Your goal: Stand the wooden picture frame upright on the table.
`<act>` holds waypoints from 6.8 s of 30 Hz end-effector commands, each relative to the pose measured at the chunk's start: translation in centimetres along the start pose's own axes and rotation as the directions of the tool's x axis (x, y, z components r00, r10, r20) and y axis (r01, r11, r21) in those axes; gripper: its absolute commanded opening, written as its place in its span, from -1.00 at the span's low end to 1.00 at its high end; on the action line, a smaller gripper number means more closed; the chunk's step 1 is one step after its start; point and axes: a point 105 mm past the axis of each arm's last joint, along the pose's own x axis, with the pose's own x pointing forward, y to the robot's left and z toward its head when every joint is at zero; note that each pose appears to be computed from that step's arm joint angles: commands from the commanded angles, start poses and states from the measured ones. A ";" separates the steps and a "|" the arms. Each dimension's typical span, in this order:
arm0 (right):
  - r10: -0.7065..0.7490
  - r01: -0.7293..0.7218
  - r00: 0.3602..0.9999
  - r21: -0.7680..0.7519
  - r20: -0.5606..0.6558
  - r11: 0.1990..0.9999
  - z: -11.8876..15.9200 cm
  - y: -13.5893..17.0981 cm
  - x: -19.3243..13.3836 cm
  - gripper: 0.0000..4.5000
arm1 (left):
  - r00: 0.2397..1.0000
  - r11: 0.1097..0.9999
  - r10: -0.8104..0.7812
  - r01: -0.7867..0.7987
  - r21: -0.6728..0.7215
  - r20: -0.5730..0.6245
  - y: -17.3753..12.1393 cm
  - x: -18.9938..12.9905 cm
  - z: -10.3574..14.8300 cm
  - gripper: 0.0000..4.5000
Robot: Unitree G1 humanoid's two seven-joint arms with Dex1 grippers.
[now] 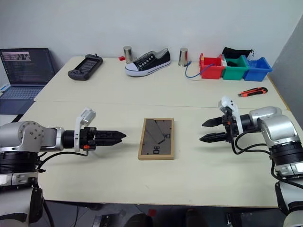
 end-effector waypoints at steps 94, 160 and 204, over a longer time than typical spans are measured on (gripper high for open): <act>0.025 -0.017 0.997 0.109 -0.079 0.994 -3.1 -2.1 5.5 -0.80 | 0.972 0.971 -0.227 0.221 0.090 0.063 -3.5 4.0 1.1 -0.41; 0.089 -0.119 0.978 0.152 0.188 0.981 9.6 1.1 4.2 0.98 | 0.940 0.937 -0.317 0.289 0.197 0.124 -6.5 5.1 0.7 -0.41; 0.258 0.447 0.888 -0.847 0.380 -0.290 7.4 5.8 6.5 0.46 | 0.869 0.876 -0.444 0.472 -0.099 0.217 -8.6 3.6 0.4 -0.41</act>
